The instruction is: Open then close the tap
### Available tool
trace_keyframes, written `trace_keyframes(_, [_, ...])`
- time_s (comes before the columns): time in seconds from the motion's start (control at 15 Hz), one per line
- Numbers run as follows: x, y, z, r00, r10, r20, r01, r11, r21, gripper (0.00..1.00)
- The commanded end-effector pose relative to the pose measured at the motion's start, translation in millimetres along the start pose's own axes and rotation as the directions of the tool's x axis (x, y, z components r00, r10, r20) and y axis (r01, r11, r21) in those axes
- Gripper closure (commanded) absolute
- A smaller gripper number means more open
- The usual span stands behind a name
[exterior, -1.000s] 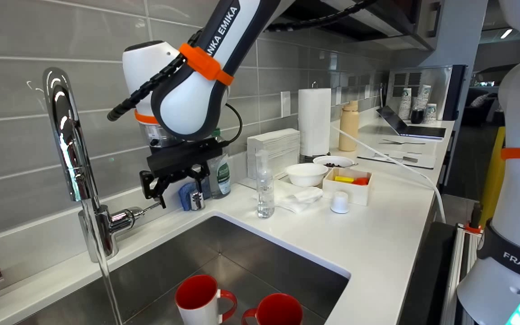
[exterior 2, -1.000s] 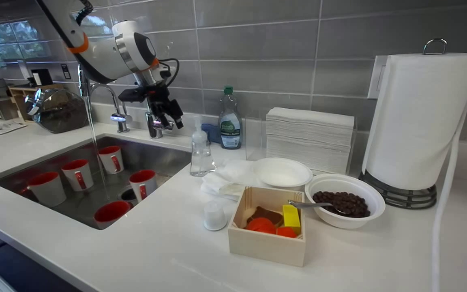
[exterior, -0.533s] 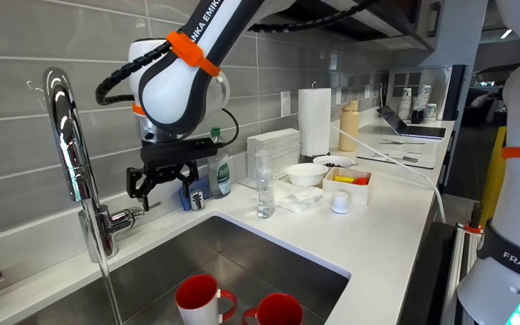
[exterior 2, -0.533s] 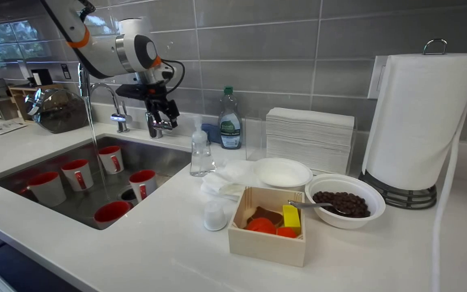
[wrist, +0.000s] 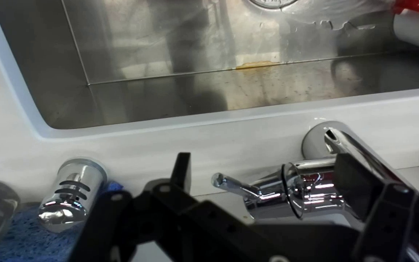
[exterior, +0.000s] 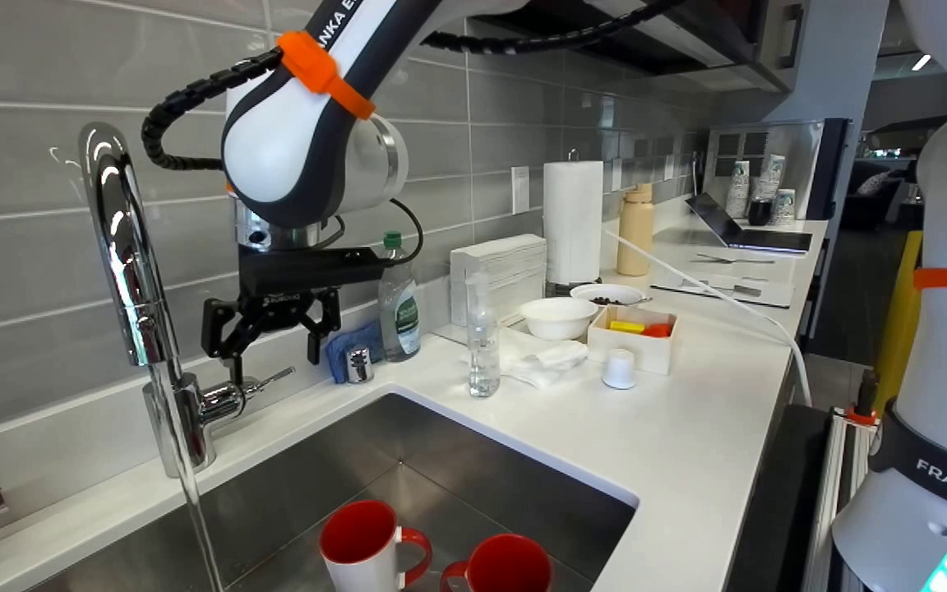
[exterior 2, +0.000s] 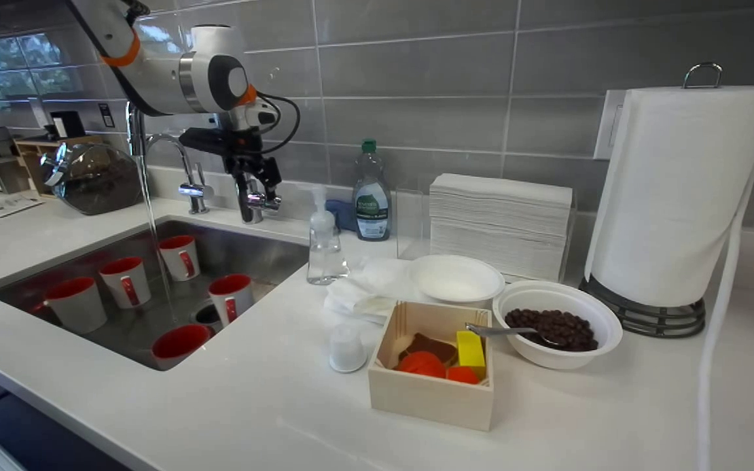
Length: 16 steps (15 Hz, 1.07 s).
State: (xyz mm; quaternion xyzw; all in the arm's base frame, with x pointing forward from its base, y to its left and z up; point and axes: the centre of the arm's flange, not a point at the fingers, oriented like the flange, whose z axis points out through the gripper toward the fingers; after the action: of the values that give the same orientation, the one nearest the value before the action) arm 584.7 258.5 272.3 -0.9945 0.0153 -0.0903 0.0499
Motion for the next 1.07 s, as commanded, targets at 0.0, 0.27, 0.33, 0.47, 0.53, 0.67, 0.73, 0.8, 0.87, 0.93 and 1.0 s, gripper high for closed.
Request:
trace_keyframes(0.0, [1.3,1.1,-1.0,1.0,-0.009,0.0,0.009,1.0,0.001,0.0])
trace_keyframes(0.27, [2.7,2.2,-2.2,1.0,-0.02,-0.001,0.02,1.0,0.001,0.0])
trace_keyframes(0.33, [2.7,2.2,-2.2,1.0,-0.021,-0.001,0.021,1.0,0.001,0.0])
trace_keyframes(0.47, [5.7,5.8,0.5,0.998,-0.041,0.055,0.04,0.999,0.021,0.0])
trace_keyframes(0.53, [5.1,8.1,0.8,0.995,-0.065,0.079,0.061,0.997,0.044,0.0])
trace_keyframes(0.67, [5.2,13.0,2.3,0.984,-0.113,0.14,0.102,0.991,0.085,0.0])
trace_keyframes(0.73, [5.1,15.2,3.4,0.979,-0.125,0.16,0.112,0.989,0.092,0.0])
trace_keyframes(0.8, [5.9,18.0,3.2,0.975,-0.14,0.174,0.124,0.987,0.099,0.0])
trace_keyframes(0.87, [7.3,20.5,3.4,0.971,-0.153,0.185,0.135,0.985,0.106,0.0])
trace_keyframes(0.93, [10.9,24.2,3.5,0.969,-0.163,0.185,0.144,0.983,0.111,0.0])
trace_keyframes(1.0, [13.6,27.1,4.4,0.968,-0.171,0.184,0.152,0.982,0.113,0.0])
